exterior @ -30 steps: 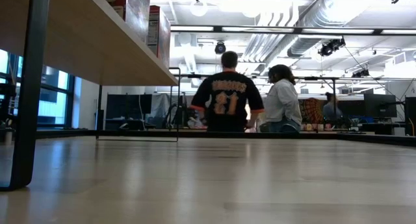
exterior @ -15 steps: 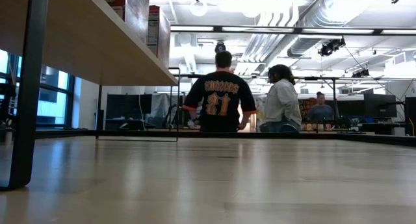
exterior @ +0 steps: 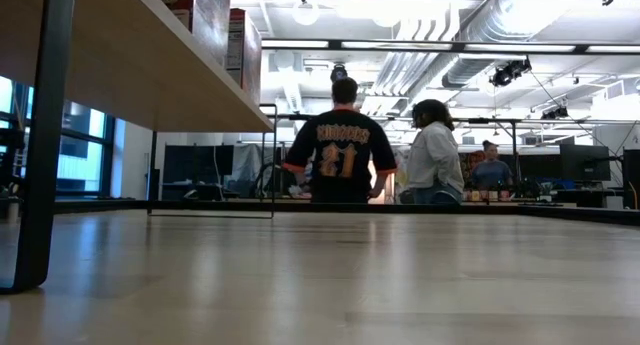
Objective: Stack cereal on shelf
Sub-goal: Put the yellow cereal box on the shelf aligned with the yellow cereal box, then return to Home Position
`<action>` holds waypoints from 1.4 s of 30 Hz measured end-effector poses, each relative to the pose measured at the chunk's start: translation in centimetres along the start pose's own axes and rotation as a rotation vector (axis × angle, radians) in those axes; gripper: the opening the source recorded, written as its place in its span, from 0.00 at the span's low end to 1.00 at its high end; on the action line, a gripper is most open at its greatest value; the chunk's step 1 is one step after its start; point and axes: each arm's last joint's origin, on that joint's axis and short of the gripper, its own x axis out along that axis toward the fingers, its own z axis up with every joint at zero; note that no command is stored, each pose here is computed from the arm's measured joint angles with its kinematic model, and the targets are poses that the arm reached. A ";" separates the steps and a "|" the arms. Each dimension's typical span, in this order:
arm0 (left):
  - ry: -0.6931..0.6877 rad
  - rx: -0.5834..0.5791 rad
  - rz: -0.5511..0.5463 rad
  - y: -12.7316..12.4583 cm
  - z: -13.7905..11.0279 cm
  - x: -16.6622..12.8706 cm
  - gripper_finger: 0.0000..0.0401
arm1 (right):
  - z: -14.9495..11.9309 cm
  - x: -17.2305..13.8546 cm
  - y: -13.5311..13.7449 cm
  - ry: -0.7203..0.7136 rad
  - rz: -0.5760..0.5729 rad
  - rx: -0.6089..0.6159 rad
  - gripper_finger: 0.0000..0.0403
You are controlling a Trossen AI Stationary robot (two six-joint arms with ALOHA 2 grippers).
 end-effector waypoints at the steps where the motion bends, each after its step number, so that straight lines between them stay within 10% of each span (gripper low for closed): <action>1: 0.000 0.000 0.000 0.0 0.0 0.0 0.00 | -0.1 0.0 0.0 0.006 -0.008 -0.002 0.00; 42: 0.039 0.019 -0.031 -0.1 -0.1 0.0 0.00 | -0.5 -0.8 -1.3 0.092 -0.173 -0.056 0.00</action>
